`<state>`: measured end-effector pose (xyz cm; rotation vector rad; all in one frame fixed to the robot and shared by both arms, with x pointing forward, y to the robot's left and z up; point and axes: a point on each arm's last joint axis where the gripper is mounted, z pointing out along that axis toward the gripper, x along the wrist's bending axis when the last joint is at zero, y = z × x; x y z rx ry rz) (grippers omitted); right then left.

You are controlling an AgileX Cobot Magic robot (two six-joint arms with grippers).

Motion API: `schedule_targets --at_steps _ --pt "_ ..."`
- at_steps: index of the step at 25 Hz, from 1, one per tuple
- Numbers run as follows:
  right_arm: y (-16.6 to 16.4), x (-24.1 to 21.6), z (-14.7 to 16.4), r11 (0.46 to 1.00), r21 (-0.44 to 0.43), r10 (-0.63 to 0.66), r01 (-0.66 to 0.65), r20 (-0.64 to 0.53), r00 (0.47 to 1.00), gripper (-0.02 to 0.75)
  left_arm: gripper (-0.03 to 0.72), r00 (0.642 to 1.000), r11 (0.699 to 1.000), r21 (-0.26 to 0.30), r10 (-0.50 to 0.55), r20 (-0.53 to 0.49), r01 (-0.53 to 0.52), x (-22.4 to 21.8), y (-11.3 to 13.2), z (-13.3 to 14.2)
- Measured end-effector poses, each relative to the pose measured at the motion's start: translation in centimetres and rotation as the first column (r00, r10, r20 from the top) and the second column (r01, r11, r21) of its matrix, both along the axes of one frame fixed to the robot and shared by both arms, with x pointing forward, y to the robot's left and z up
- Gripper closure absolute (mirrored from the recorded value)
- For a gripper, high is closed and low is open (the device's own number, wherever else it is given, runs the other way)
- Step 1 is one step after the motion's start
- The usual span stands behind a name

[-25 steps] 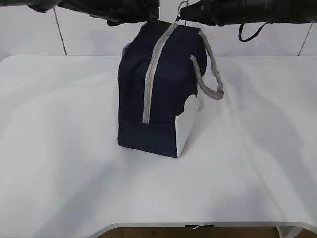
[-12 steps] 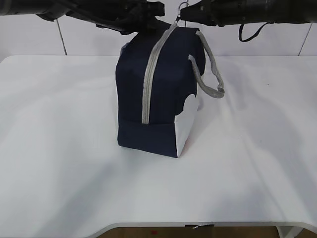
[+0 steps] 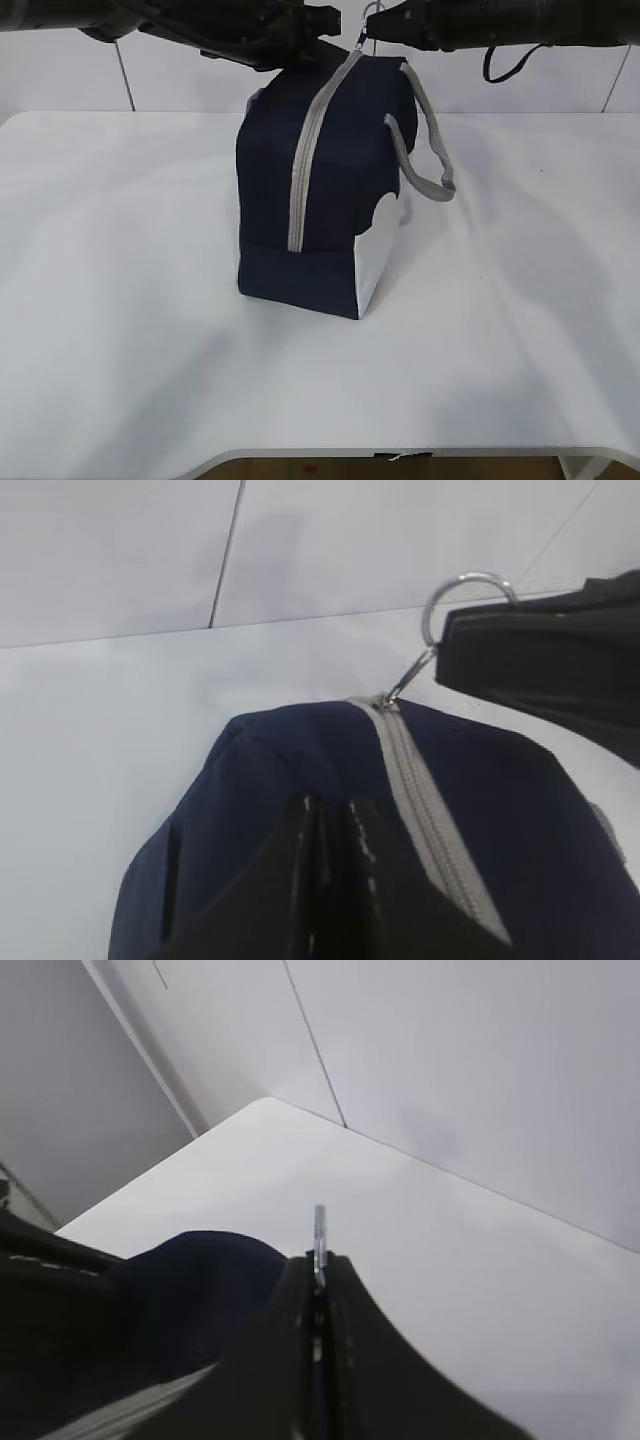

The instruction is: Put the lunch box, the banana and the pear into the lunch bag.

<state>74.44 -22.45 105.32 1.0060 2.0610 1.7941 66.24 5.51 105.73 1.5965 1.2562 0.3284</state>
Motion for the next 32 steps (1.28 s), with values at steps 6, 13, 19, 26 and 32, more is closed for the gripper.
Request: schedule_targets --at_steps 6,13,19,26,32 --pt "-0.4 0.5 0.0 0.997 0.002 -0.071 0.071 -0.010 0.997 0.731 0.655 1.000 1.000 0.010 -0.026 0.006 0.026 -0.7 0.1 1.2" --pt "-0.4 0.6 0.0 0.995 0.015 -0.099 0.100 -0.028 0.995 0.731 0.667 0.997 0.996 0.052 -0.076 0.020 0.075 -1.4 0.2 2.2" --pt "-0.5 0.8 0.0 0.992 0.024 -0.124 0.126 -0.041 0.991 0.731 0.667 0.986 0.985 0.072 -0.158 0.048 0.155 -2.2 0.0 3.2" --pt "-0.6 1.1 -0.8 0.987 0.045 -0.153 0.157 -0.087 0.984 0.731 0.668 0.972 0.974 0.068 -0.221 0.078 0.216 -2.9 -0.1 4.3" --pt "-0.6 1.5 -2.3 0.983 0.077 -0.154 0.168 -0.168 0.974 0.731 0.669 0.963 0.967 0.087 -0.247 0.105 0.238 -3.5 0.1 5.2"
